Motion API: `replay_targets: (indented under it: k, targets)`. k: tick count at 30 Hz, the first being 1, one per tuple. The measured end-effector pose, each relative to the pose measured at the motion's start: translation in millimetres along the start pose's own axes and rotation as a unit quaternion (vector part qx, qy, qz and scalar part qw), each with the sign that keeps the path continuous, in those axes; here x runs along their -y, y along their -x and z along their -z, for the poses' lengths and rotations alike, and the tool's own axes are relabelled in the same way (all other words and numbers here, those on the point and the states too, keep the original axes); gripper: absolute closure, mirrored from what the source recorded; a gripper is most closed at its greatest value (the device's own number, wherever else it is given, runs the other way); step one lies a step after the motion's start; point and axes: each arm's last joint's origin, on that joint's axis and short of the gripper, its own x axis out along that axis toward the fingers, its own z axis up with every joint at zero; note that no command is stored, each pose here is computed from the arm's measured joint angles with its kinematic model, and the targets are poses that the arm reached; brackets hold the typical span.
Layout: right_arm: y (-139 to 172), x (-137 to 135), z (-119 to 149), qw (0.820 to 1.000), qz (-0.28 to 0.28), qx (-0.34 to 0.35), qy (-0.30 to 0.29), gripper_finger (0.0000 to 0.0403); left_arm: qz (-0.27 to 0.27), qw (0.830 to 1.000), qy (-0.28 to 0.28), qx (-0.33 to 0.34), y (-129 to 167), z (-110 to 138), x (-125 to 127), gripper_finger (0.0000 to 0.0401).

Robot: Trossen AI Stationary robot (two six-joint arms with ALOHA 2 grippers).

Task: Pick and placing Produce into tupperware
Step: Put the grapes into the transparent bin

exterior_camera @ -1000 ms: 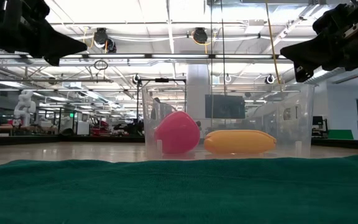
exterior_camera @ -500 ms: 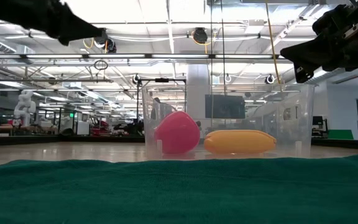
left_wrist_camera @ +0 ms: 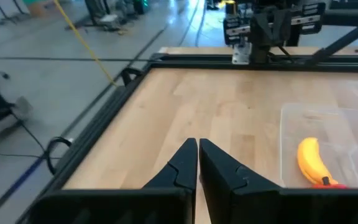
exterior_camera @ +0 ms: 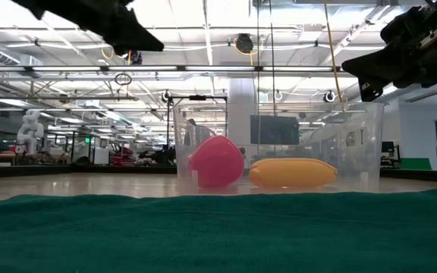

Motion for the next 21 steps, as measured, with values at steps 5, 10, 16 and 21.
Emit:
replay_targets:
  k: [5,10,16,21]
  targets:
    - [-1.4,0.5,2.2,1.000,0.002,-0.011,-0.007,0.0403,0.011,1.000,0.005,-0.026,-22.7,-4.6,-6.5,0.0379]
    - [-2.6,0.8,4.0,1.000,0.003,-0.020,-0.007,0.0403,0.034,0.999,0.009,-0.039,-40.5,-10.3,-9.4,0.0365]
    - [-2.7,0.9,4.1,1.000,0.003,-0.020,-0.006,0.0403,0.038,0.998,0.008,-0.044,-54.9,-17.8,-9.4,0.0321]
    - [-2.7,0.9,4.1,1.000,0.003,-0.020,-0.004,0.0403,0.038,0.998,0.007,-0.045,-58.8,-19.7,-9.3,0.0285]
